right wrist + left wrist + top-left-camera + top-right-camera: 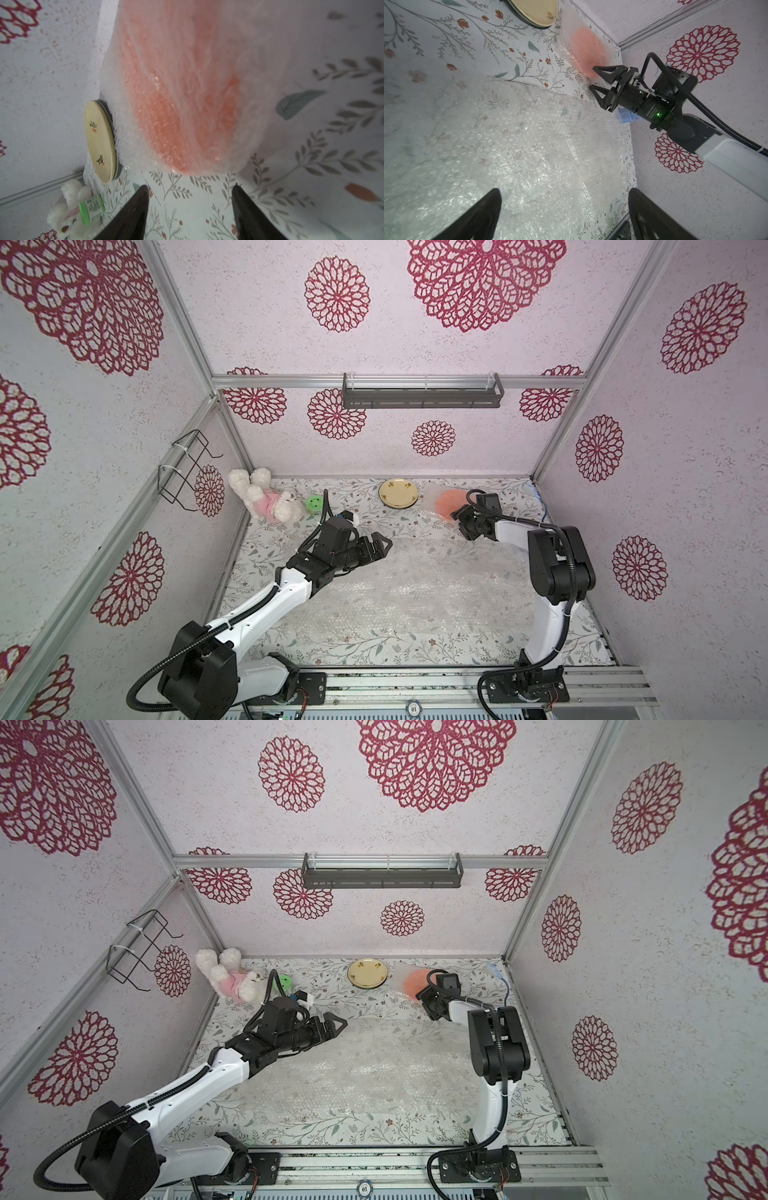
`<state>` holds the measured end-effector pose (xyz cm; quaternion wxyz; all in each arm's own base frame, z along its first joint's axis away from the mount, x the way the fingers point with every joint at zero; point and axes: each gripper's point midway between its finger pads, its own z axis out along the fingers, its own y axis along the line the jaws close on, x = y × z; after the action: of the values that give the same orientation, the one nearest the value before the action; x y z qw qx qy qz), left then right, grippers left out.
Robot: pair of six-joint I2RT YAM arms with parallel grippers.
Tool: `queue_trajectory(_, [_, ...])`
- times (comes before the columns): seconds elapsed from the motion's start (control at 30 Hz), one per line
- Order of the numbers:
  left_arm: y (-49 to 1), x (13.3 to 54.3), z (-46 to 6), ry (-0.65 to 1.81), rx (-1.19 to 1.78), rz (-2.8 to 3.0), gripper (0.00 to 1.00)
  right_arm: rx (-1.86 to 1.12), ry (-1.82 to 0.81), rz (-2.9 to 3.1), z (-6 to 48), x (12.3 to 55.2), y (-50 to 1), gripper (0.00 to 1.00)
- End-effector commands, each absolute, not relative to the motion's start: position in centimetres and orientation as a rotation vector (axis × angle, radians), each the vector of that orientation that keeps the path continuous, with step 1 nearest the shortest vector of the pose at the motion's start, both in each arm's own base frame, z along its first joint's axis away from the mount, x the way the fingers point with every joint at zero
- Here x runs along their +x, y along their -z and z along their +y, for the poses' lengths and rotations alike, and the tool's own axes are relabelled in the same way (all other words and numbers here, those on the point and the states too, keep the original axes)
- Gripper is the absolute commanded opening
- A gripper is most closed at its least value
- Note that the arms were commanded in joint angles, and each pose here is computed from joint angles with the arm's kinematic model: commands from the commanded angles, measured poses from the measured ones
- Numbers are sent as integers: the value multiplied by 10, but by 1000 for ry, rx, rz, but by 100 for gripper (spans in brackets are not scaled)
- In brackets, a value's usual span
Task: Unpack dinner plates from bubble wrap
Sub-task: Pick up the bubble wrap from the center of the board.
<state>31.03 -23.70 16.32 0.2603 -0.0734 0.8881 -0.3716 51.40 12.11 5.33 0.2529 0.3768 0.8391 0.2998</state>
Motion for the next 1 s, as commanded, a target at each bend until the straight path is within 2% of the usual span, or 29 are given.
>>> queue_trajectory(0.0, [-157,314,-244,1046,-162,2400,97,1105,-840,2188,116,538,-66,50])
queue_trajectory(0.3, [-144,318,-249,1100,-181,2427,97,1211,-823,2165,109,551,-43,34])
queue_trajectory(0.53, [-148,317,-232,1115,-239,2395,97,1317,-785,2139,99,549,-29,23])
queue_trajectory(0.67, [-152,313,-220,1101,-263,2373,97,1331,-838,2125,102,550,-25,10])
queue_trajectory(0.77, [-151,310,-209,1063,-284,2367,97,1299,-865,2101,102,549,-38,1])
queue_trajectory(0.97, [-148,306,-194,1009,-332,2348,97,1139,-931,2082,95,548,-97,0])
